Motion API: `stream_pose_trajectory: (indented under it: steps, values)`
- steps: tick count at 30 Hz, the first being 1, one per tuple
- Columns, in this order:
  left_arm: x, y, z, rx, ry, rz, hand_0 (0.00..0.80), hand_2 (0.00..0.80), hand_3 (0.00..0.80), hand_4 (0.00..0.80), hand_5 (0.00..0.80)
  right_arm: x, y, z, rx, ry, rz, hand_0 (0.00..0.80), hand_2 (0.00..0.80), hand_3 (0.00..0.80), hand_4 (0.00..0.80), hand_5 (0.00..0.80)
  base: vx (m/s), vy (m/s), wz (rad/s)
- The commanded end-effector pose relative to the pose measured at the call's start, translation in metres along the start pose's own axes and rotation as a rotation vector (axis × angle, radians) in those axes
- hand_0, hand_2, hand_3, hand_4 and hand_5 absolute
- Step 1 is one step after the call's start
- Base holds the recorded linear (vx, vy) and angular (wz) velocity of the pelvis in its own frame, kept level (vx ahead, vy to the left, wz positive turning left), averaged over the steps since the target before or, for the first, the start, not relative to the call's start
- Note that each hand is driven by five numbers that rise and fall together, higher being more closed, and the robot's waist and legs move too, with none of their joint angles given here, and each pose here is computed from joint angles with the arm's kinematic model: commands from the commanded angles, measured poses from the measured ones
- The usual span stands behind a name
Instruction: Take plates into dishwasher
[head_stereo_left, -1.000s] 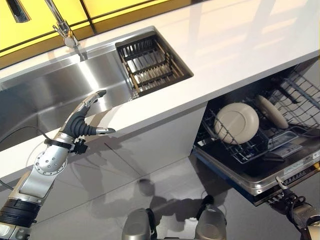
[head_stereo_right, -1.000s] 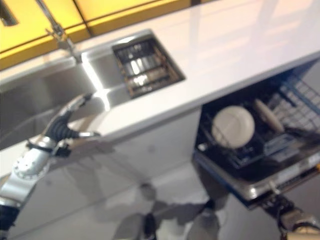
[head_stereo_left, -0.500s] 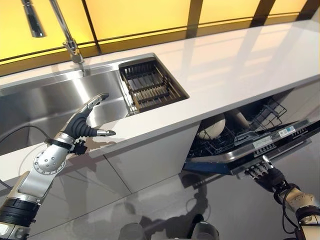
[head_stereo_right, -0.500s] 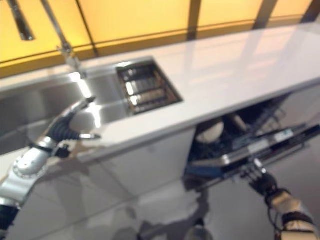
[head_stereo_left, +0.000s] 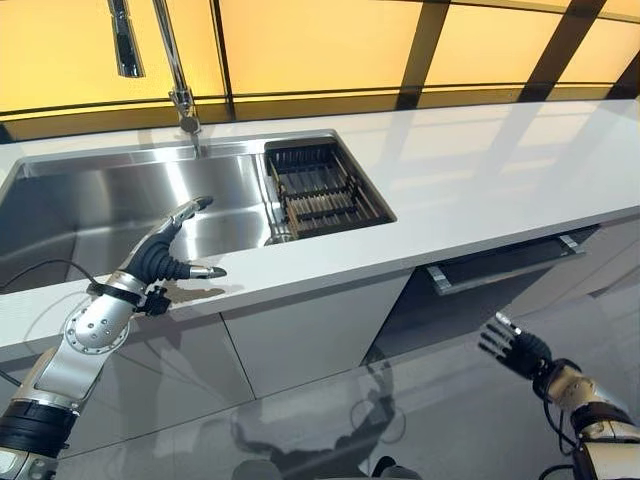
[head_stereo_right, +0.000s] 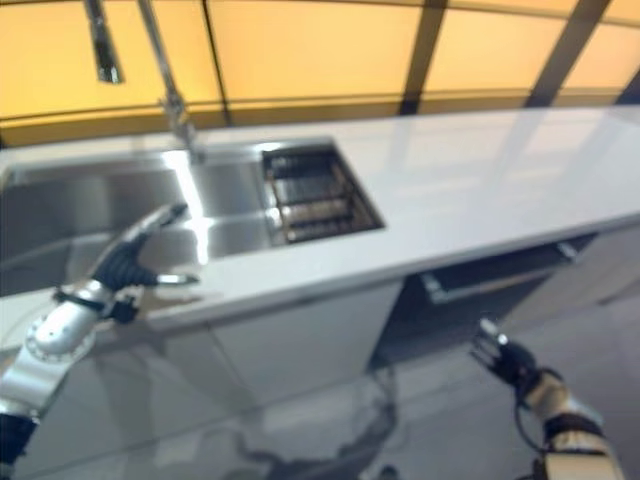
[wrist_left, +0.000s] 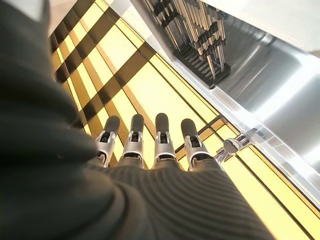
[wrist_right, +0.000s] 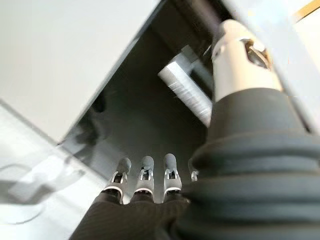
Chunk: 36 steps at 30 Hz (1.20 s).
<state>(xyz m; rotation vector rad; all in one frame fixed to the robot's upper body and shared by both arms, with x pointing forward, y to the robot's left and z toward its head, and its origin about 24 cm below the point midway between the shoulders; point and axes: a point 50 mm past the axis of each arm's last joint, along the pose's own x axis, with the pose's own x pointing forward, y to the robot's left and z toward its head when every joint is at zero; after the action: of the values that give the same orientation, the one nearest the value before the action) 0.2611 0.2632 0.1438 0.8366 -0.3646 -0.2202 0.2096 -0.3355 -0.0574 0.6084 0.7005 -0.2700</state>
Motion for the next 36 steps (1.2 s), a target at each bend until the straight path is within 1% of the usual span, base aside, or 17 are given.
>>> stream_pose_trajectory:
  steps: [1, 7, 16, 26, 31, 32, 33, 36]
  values:
    - [0.009, 0.011, 0.027, 0.022, -0.188, 0.081, 0.0, 0.0, 0.0, 0.0, 0.0, 0.003, 0.009, 0.016, -0.026, -0.057, 0.055, 0.0, 0.0, 0.0, 0.0, 0.0, -0.018, 0.019, 0.08]
    - [0.005, 0.005, 0.028, 0.01, -0.218, 0.079, 0.0, 0.0, 0.0, 0.0, 0.0, 0.002, 0.0, 0.0, 0.012, -0.018, 0.028, 0.0, 0.0, 0.0, 0.0, 0.0, -0.01, 0.016, 0.06]
    - [0.004, 0.002, 0.044, 0.002, -0.32, 0.017, 0.0, 0.0, 0.0, 0.0, 0.0, 0.007, 0.008, -0.003, 0.01, -0.02, 0.03, 0.0, 0.0, 0.0, 0.0, 0.0, -0.022, 0.006, 0.13]
    - [0.008, 0.003, 0.051, -0.008, -0.355, 0.016, 0.0, 0.0, 0.0, 0.0, 0.0, 0.008, 0.008, -0.006, 0.026, -0.011, 0.015, 0.0, 0.0, 0.0, 0.0, 0.0, -0.011, 0.004, 0.04]
    - [0.008, -0.003, 0.05, 0.017, -0.346, -0.063, 0.0, 0.0, 0.0, 0.0, 0.0, 0.007, 0.006, -0.007, 0.019, -0.009, 0.011, 0.0, 0.0, 0.0, 0.0, 0.0, 0.001, 0.007, 0.03]
    - [0.008, -0.006, 0.051, 0.015, -0.355, -0.149, 0.0, 0.0, 0.0, 0.0, 0.0, 0.006, 0.006, -0.005, 0.024, -0.009, 0.006, 0.0, 0.0, 0.0, 0.0, 0.0, -0.006, 0.017, 0.03]
    - [0.008, -0.006, 0.052, 0.0, -0.347, -0.179, 0.0, 0.0, 0.0, 0.0, 0.0, 0.006, 0.005, -0.004, 0.024, -0.01, 0.002, 0.0, 0.0, 0.0, 0.0, 0.0, 0.0, 0.0, 0.0]
    - [0.008, -0.004, 0.054, -0.013, -0.356, -0.203, 0.0, 0.0, 0.0, 0.0, 0.0, 0.004, 0.002, -0.004, 0.026, -0.008, -0.001, 0.0, 0.0, 0.0, 0.0, 0.0, 0.021, 0.012, 0.01]
